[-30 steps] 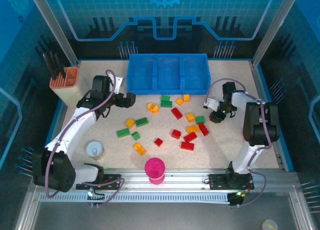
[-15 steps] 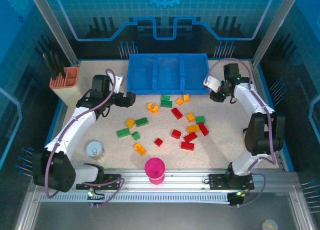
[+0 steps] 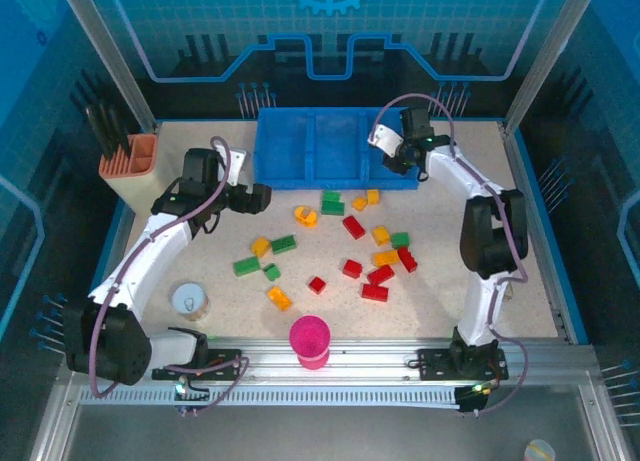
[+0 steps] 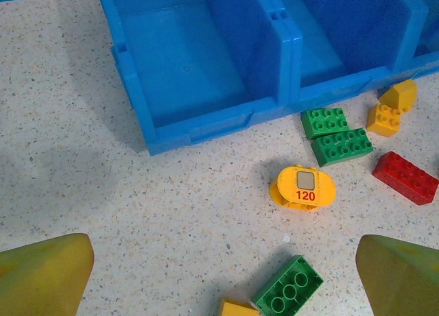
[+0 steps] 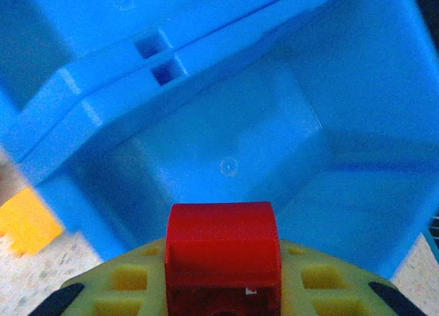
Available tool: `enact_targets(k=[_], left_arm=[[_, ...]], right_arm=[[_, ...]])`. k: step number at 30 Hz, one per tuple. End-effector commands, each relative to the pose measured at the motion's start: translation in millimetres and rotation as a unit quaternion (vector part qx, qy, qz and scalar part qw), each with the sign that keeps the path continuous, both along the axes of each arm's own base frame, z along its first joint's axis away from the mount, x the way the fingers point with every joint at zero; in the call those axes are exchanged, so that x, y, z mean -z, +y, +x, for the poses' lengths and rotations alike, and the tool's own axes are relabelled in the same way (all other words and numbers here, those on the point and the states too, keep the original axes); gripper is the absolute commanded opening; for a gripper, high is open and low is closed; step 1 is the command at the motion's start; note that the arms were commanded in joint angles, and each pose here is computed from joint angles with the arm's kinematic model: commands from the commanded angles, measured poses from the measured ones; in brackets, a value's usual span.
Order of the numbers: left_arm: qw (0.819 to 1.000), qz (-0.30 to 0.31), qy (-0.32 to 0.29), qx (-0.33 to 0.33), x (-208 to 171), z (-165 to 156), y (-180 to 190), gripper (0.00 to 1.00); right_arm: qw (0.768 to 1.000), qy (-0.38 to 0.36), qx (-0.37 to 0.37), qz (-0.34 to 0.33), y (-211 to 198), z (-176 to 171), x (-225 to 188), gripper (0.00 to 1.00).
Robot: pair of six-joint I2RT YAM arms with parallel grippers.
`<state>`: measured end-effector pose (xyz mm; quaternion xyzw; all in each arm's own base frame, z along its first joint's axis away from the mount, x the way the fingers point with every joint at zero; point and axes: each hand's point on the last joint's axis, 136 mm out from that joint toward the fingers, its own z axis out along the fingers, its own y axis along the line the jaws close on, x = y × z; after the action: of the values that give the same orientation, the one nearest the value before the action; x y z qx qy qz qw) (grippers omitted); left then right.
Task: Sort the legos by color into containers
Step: Place the lego in the container.
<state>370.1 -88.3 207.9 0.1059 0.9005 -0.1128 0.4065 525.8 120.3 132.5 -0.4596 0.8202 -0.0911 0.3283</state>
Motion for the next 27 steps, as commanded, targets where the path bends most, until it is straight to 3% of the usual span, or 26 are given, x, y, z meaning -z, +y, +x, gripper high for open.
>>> enact_targets(k=[1,8,15,17,22,27], left_arm=[[1.0,0.001,-0.017,0.011,-16.5,-0.8,-1.3,0.99],[1.0,0.008,-0.018,0.007,-17.1,-1.5,1.4,0.99],[1.0,0.007,-0.018,0.008,-19.0,-1.4,0.9,0.99],[1.0,0.006,-0.018,0.008,-19.9,-1.0,0.4,0.99],[1.0,0.002,-0.022,0.01,-22.6,-0.8,-0.8,0.99],[1.0,0.001,-0.024,0.006,-24.2,-0.8,0.0,0.99]], right_arm=[[0.999,-0.031,0.037,0.001,1.7,27.6,-3.6,0.24],[0.998,0.006,0.058,0.009,7.5,36.1,30.5,0.31],[0.998,-0.004,0.059,0.02,10.7,31.0,15.2,0.59],[0.998,-0.008,0.06,0.025,11.8,25.7,3.1,0.63],[0.992,-0.037,0.119,0.013,9.2,9.0,-35.0,0.65],[0.984,0.023,0.176,0.007,15.3,-42.9,-31.1,0.64]])
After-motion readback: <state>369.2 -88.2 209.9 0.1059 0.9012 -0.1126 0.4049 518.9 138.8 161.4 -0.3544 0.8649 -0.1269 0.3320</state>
